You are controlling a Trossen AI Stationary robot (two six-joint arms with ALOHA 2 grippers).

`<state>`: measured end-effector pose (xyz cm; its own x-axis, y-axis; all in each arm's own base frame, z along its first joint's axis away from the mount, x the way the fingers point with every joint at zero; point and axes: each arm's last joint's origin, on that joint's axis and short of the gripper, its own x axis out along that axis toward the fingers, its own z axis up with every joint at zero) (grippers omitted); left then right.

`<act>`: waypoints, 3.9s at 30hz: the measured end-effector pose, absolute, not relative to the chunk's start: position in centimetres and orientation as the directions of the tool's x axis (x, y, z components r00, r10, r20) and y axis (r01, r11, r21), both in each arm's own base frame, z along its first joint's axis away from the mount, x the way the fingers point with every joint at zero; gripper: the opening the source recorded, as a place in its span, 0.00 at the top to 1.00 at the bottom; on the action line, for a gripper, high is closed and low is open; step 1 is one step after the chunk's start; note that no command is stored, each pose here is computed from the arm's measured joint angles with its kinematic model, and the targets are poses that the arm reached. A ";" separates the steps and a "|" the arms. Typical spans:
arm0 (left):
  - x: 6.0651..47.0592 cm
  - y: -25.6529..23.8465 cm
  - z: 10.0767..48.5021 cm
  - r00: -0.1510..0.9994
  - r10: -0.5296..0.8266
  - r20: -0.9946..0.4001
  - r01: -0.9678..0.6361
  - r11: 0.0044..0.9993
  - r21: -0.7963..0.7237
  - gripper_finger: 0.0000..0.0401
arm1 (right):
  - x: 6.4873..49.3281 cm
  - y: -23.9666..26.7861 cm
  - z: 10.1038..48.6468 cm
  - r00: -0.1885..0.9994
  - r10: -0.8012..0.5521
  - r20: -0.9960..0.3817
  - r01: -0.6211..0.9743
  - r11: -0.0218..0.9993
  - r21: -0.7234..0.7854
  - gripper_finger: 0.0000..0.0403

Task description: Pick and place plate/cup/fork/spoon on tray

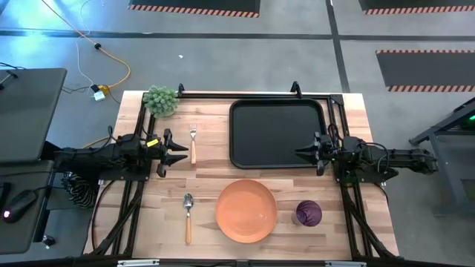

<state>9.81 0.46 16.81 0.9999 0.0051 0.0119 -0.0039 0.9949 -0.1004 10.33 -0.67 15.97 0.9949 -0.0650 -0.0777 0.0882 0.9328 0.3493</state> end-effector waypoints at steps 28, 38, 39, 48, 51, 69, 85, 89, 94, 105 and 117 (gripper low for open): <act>9.8 0.5 16.8 1.000 0.009 0.014 -0.004 0.945 -0.328 0.70 | 10.3 -0.7 16.0 0.995 -0.065 -0.078 0.088 0.933 0.350 0.83; 9.8 0.5 16.9 1.000 0.011 0.020 -0.001 0.902 -0.432 0.70 | 10.3 -0.7 16.0 0.995 -0.065 -0.078 0.088 0.933 0.350 0.83; 9.8 0.5 16.9 1.000 0.018 0.020 -0.007 0.897 -0.443 0.70 | 10.3 -0.7 16.0 0.995 -0.065 -0.077 0.088 0.933 0.350 0.83; 9.8 0.6 17.4 0.996 0.054 0.069 -0.005 0.825 -0.565 0.70 | 10.3 -0.7 16.0 0.994 -0.077 -0.077 0.108 0.789 0.605 0.83; 9.8 0.7 17.7 0.991 0.079 0.106 0.003 0.789 -0.615 0.70 | 10.3 -0.7 16.0 0.993 -0.091 -0.076 0.118 0.773 0.624 0.83; 8.9 1.3 22.6 0.911 0.299 0.284 -0.006 0.699 -0.715 0.70 | 10.3 -1.0 16.5 0.982 -0.189 -0.020 0.139 0.640 0.756 0.83; 11.4 1.9 30.5 0.880 0.466 0.094 -0.311 0.713 -0.629 0.70 | 10.3 -1.0 17.2 0.980 -0.194 0.050 0.060 0.522 0.851 0.83; 11.8 2.2 32.0 0.874 0.485 0.014 -0.379 0.700 -0.605 0.69 | 10.3 -1.1 17.2 0.979 -0.197 0.050 0.061 0.521 0.851 0.83; 12.0 2.7 33.6 0.853 0.523 -0.007 -0.440 0.710 -0.549 0.64 | 10.3 -1.1 17.2 0.975 -0.216 0.051 0.071 0.521 0.851 0.78; 14.3 3.4 35.5 0.846 0.523 0.103 -0.446 0.801 -0.401 0.58 | 9.9 -1.5 19.2 0.928 -0.342 0.147 0.068 0.544 0.836 0.68; 16.9 3.9 32.0 0.826 0.531 -0.188 -0.535 0.636 -0.556 0.61 | 9.7 -1.3 20.2 0.923 -0.293 0.248 -0.028 0.593 0.804 0.68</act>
